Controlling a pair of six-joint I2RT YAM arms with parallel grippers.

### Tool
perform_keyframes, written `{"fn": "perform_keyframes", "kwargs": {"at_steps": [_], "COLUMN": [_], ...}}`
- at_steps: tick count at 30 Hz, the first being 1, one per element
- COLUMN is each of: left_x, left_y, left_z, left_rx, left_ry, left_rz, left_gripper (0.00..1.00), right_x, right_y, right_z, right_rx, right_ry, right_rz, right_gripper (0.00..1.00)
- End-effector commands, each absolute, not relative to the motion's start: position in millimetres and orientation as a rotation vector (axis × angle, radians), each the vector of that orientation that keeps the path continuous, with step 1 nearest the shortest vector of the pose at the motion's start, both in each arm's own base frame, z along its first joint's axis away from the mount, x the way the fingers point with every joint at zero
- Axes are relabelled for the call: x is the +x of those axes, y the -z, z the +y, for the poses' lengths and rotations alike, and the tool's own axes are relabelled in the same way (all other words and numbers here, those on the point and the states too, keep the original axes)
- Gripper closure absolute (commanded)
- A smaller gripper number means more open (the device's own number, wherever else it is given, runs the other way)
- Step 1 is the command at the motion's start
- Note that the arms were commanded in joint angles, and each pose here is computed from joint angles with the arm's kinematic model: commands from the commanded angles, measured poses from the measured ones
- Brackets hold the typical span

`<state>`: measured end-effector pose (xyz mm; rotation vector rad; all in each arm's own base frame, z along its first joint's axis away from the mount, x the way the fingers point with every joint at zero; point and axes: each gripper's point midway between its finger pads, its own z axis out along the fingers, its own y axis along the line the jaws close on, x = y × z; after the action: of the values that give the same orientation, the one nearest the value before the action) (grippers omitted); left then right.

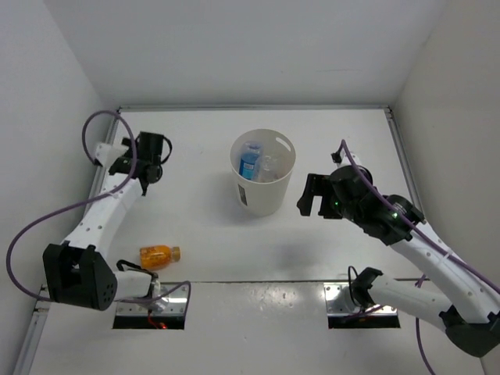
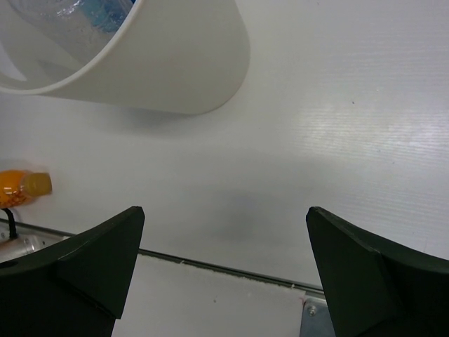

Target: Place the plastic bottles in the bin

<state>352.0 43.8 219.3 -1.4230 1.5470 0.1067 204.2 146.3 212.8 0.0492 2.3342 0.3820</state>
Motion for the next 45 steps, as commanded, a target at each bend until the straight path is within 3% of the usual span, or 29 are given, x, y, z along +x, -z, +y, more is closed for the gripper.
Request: {"fn": "perform_keyframes", "kwargs": {"at_steps": [1,7,8,12,16,28,45], "left_x": [283,240,236,224,212,189,127], "left_y": [-131,-100,-97,-93,-94,-89,-38], "left_z": [26,16,11,14,20,-9,-8], "left_rx": [-1.887,-1.996,-2.041,-2.023,-2.030,-2.086,-2.152], "left_ry": [-0.107,-0.199,-0.202,-0.344,-0.426,-0.352,-0.556], "left_rz": [1.648,1.793,1.801,1.889,1.906,1.991,2.058], "left_gripper": [0.00,0.00,0.05,0.10,0.08,0.00,0.00], "right_x": [211,207,206,202,201,196,186], "right_y": [-214,-205,-200,-192,-185,-155,-141], "right_z": [154,153,152,149,148,153,144], "right_rx": [0.029,0.018,0.016,0.012,0.008,-0.091,-0.119], "right_ry": [-0.400,-0.383,-0.375,-0.354,-0.340,-0.300,-0.248], "right_rz": [2.321,2.358,2.367,2.392,2.410,2.508,2.562], "right_gripper": [0.00,0.00,0.00,0.00,0.00,0.00,0.00]}}
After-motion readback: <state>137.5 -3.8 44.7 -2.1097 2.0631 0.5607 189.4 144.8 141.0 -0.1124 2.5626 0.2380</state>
